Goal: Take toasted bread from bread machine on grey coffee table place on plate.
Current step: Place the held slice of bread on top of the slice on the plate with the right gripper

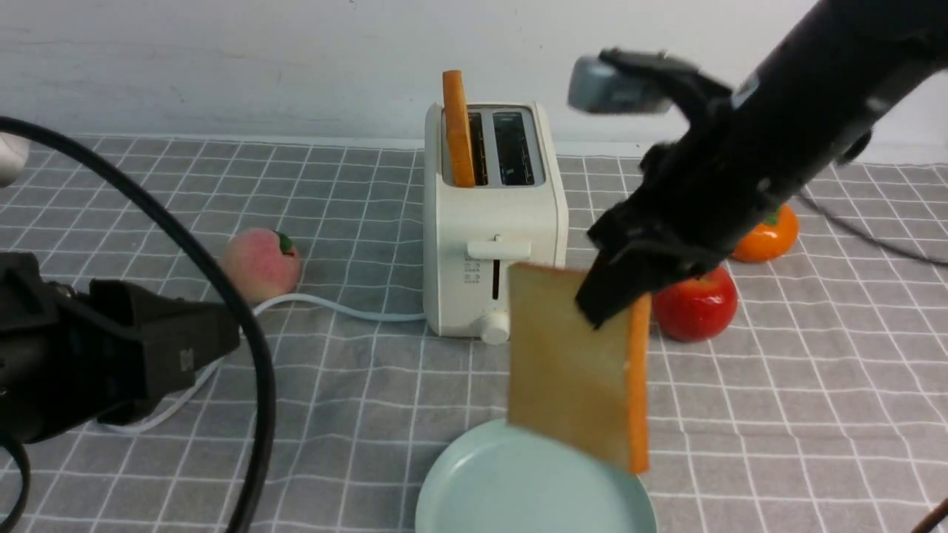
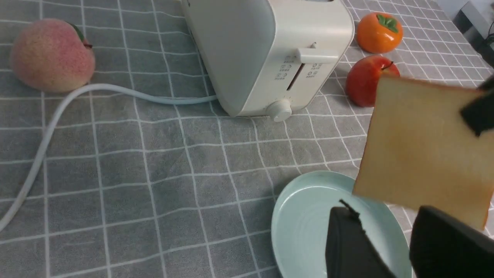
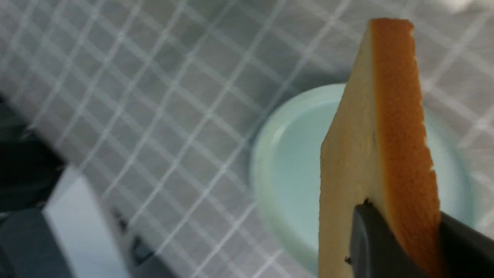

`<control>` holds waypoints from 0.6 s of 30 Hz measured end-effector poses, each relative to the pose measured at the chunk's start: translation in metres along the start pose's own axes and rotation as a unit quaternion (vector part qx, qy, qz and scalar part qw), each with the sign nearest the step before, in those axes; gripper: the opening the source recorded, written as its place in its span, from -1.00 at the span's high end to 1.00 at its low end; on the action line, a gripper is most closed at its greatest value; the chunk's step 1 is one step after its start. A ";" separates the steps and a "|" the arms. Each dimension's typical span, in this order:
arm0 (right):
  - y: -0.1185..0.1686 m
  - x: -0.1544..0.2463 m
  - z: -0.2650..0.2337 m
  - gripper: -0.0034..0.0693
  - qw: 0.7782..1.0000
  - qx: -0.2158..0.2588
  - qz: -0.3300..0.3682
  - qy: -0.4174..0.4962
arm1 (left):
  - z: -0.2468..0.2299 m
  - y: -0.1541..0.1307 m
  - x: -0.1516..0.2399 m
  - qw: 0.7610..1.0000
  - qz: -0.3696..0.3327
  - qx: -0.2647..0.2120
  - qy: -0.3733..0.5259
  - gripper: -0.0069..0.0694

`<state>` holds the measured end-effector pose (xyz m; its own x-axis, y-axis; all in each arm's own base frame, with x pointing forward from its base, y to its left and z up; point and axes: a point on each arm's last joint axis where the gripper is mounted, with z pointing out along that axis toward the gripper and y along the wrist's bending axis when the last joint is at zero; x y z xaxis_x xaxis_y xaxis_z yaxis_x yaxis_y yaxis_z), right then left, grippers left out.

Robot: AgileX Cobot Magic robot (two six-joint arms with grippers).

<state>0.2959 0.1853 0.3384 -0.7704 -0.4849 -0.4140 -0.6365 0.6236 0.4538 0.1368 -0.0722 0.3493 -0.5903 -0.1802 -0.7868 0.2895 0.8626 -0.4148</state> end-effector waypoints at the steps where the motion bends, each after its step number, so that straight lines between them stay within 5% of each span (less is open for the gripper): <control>1: 0.001 0.005 0.009 0.59 1.000 -0.027 0.002 0.008 | 0.000 0.000 0.000 1.000 0.000 0.000 0.002 0.20; 5: -0.007 0.024 0.037 0.59 0.997 -0.071 0.019 0.034 | 0.000 0.000 0.001 1.000 0.000 -0.001 0.007 0.20; 12: -0.034 0.056 0.083 0.59 0.997 -0.055 0.060 0.008 | 0.000 0.000 0.002 1.000 -0.002 0.000 0.009 0.20; 18: -0.037 0.059 0.088 0.27 0.997 -0.051 0.057 -0.009 | 0.000 0.000 0.002 1.000 -0.006 0.002 0.010 0.20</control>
<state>0.2773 0.1877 0.2276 -0.8373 -0.4030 -0.3695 -0.5467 0.6081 0.5756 0.1356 -0.0729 0.3480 -0.6083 -0.1806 -0.7729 0.2859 0.8586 -0.4256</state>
